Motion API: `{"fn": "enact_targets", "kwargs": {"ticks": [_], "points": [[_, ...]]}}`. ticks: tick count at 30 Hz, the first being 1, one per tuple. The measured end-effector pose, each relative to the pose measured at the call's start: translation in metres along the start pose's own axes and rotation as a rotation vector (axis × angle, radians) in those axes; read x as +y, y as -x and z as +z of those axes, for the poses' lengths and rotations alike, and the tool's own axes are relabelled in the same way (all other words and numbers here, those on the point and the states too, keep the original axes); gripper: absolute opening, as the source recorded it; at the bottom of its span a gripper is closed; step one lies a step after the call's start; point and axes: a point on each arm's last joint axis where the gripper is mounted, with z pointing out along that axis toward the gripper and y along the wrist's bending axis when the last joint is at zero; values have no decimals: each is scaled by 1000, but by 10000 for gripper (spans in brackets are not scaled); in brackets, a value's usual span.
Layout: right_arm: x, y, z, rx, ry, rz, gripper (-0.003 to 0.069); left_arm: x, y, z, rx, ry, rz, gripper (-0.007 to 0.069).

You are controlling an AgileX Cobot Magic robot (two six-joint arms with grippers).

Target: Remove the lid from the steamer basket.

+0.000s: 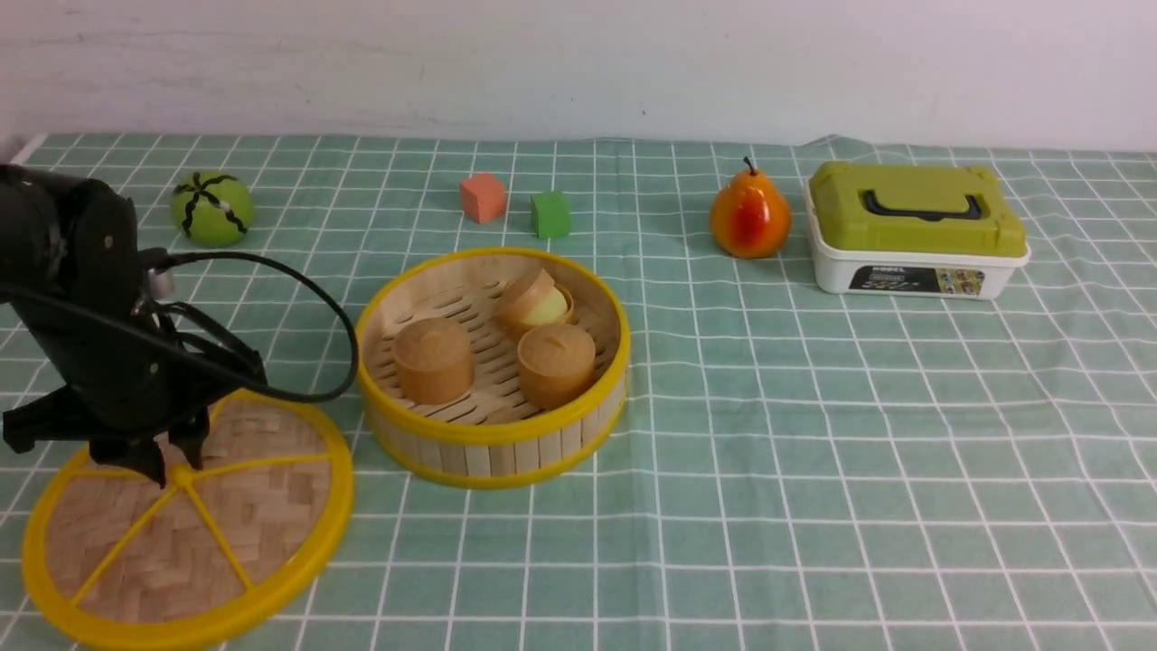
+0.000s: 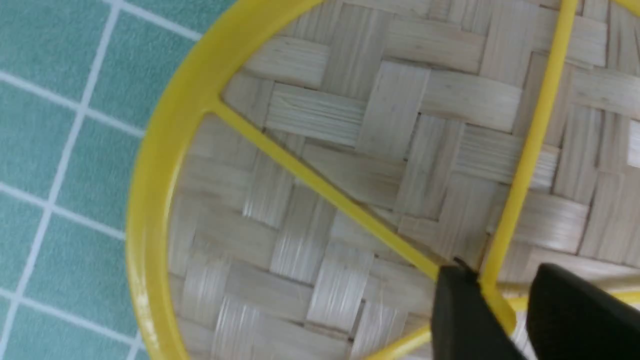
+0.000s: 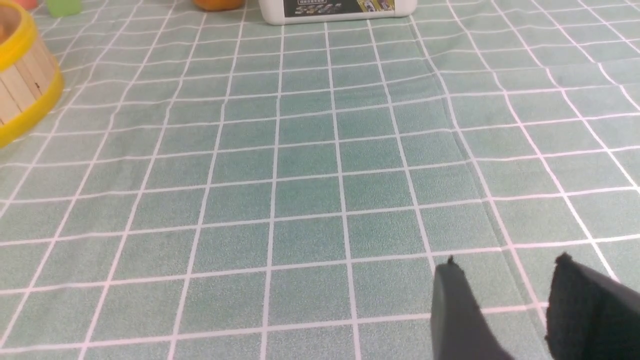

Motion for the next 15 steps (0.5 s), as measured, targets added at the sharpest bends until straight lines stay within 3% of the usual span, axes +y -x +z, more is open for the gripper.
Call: {"fn": "enact_targets", "kwargs": {"ticks": [3, 7, 12, 15], "points": [[0, 0, 0, 0, 0, 0, 241, -1, 6, -12, 17, 17, -10, 348], [0, 0, 0, 0, 0, 0, 241, -1, 16, -51, -4, 16, 3, 410], [0, 0, 0, 0, 0, 0, 241, 6, 15, -99, -71, -10, 44, 374], [0, 0, 0, 0, 0, 0, 241, 18, -2, -135, -80, -11, 90, 235]]}}
